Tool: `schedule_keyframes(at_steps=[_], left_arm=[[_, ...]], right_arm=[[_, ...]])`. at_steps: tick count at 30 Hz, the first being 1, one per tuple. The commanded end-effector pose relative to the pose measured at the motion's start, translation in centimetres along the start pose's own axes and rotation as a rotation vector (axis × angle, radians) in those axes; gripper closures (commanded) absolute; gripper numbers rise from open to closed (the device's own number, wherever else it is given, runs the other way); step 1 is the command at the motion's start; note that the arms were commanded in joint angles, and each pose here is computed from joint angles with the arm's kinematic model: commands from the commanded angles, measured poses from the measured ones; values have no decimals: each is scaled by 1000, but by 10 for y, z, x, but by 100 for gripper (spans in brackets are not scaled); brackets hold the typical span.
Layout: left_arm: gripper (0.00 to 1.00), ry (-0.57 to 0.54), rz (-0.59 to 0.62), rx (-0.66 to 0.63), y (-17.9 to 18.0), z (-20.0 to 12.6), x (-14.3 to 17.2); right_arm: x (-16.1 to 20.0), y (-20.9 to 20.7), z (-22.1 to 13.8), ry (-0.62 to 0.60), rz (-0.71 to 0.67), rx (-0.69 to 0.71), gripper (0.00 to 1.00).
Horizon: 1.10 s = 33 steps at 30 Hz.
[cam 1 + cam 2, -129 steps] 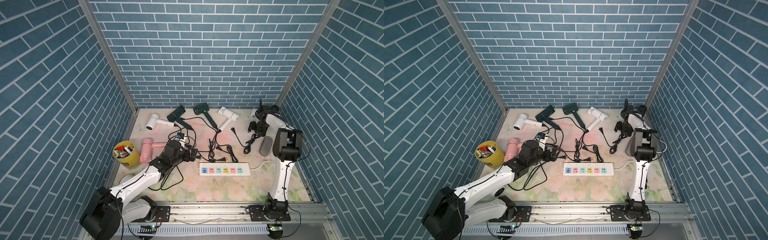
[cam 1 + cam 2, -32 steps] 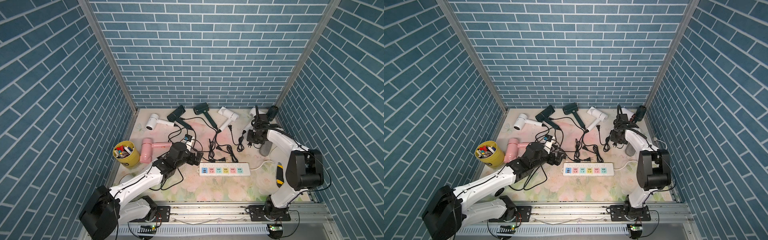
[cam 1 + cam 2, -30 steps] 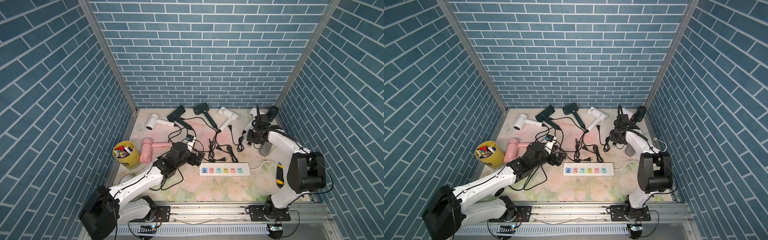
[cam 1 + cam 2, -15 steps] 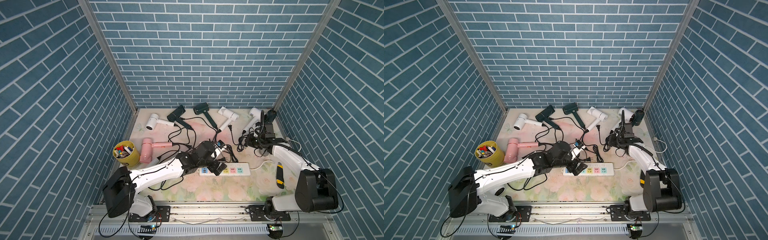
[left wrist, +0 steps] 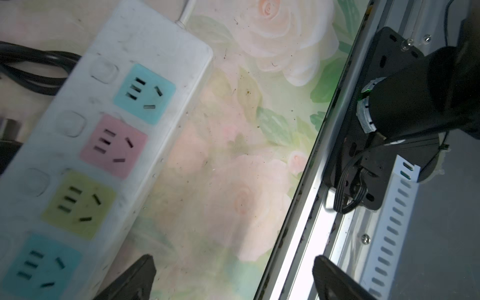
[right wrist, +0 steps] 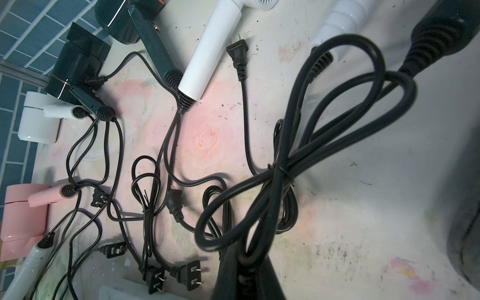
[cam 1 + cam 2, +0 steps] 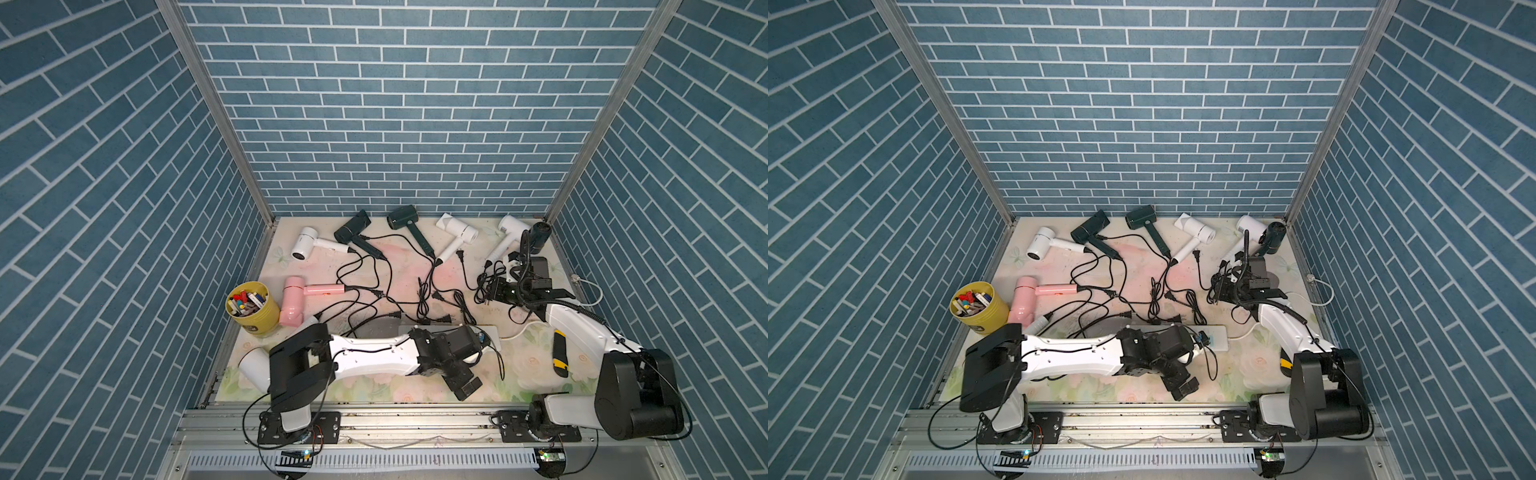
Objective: Charge the blow dryers
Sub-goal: Move the socket to the center of the board.
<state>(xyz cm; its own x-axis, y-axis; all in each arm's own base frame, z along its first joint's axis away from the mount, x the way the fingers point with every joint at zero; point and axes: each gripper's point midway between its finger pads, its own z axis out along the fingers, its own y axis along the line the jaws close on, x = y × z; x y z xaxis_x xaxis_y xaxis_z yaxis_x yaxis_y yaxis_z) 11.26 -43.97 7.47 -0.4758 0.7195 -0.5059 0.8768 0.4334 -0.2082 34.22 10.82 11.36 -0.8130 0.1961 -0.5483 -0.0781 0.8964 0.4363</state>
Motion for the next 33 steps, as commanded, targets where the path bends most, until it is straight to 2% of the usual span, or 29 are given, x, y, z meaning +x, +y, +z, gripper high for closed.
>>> schedule_keyframes(at_steps=[1, 8, 13, 18, 22, 28, 33], left_arm=[[1, 10, -30, -12, 2, 20, -9], [1, -17, -77, -38, 27, 51, -29], [1, -61, -158, 36, 49, 65, -43], [1, -79, -176, 85, 61, 72, -55], [1, -74, -169, 73, 74, 76, -59], [1, -109, -186, 124, 67, 48, -61], [1, -165, -178, 105, 65, 7, -64]], right_arm=[[-13, 5, -8, -56, -67, -11, 100], [-19, -21, -21, -95, 40, 62, 100], [-20, -35, -27, -114, 99, 88, 100], [-21, -41, -30, -130, 116, 97, 100], [-21, -37, -26, -134, 103, 61, 100], [-24, -13, -18, -151, 44, -90, 100], [-16, 2, -9, -162, -54, -110, 100]])
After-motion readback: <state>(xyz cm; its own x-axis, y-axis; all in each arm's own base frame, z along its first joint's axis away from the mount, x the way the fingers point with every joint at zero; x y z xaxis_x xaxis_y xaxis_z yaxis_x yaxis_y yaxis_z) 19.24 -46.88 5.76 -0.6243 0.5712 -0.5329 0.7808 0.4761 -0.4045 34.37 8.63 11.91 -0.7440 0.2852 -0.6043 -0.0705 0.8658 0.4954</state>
